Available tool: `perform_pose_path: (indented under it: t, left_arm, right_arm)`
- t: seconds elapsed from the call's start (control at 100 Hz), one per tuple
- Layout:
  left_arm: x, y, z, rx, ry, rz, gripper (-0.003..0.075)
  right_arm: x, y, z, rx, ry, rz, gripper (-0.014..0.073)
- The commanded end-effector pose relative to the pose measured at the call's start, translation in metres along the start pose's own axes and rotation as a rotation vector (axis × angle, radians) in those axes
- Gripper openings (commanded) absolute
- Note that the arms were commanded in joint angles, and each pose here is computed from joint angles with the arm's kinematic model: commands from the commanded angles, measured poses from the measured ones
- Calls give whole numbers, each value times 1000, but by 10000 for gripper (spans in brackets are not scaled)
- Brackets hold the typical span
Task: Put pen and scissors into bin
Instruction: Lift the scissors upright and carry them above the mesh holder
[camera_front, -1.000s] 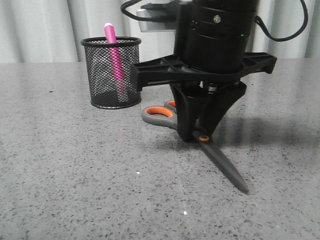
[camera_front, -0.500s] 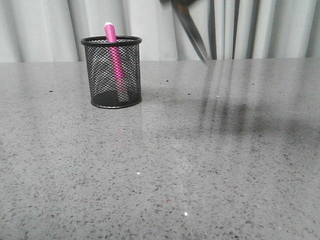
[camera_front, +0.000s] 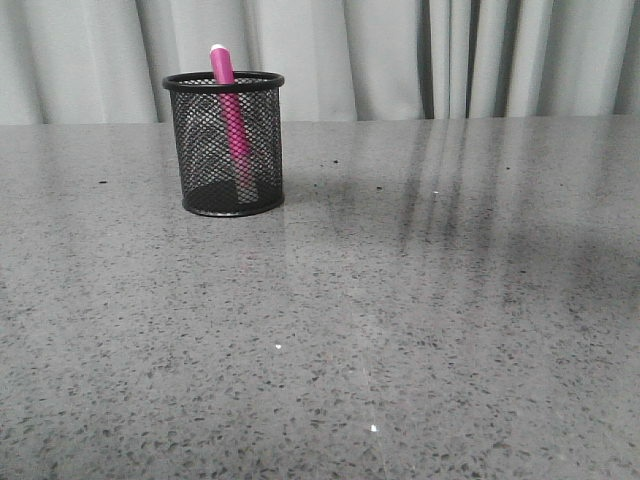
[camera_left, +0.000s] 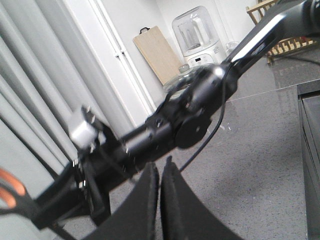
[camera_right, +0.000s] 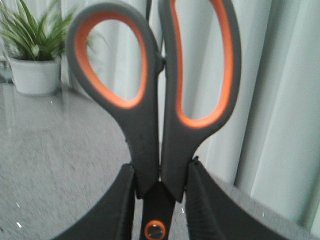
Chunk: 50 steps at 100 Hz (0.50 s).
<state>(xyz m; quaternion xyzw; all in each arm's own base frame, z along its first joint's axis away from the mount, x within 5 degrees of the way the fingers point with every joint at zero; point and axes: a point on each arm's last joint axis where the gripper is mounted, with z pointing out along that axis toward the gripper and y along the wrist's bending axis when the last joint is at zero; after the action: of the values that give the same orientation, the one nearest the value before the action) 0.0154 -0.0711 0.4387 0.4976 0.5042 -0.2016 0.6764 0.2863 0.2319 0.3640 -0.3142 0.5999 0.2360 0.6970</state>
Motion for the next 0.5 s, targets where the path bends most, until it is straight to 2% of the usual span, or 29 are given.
perform_pose_path:
  t: [0.0, 0.14, 0.33, 0.49]
  left_arm:
    - [-9, 6, -1, -37, -63, -39, -19]
    - [-9, 4, 0, -20, -59, -39, -19]
    - [-3, 1, 2, 15, -40, -51, -19]
    - [2, 0, 3, 19, -30, -63, -19]
  right_arm:
    - [-9, -9, 4, -9, -140, -14, -54]
    - [8, -18, 14, -25, -231, -3, -54]
    - [37, -32, 25, 30, -180, 59, -54]
    - [56, -33, 31, 36, -122, 73, -54]
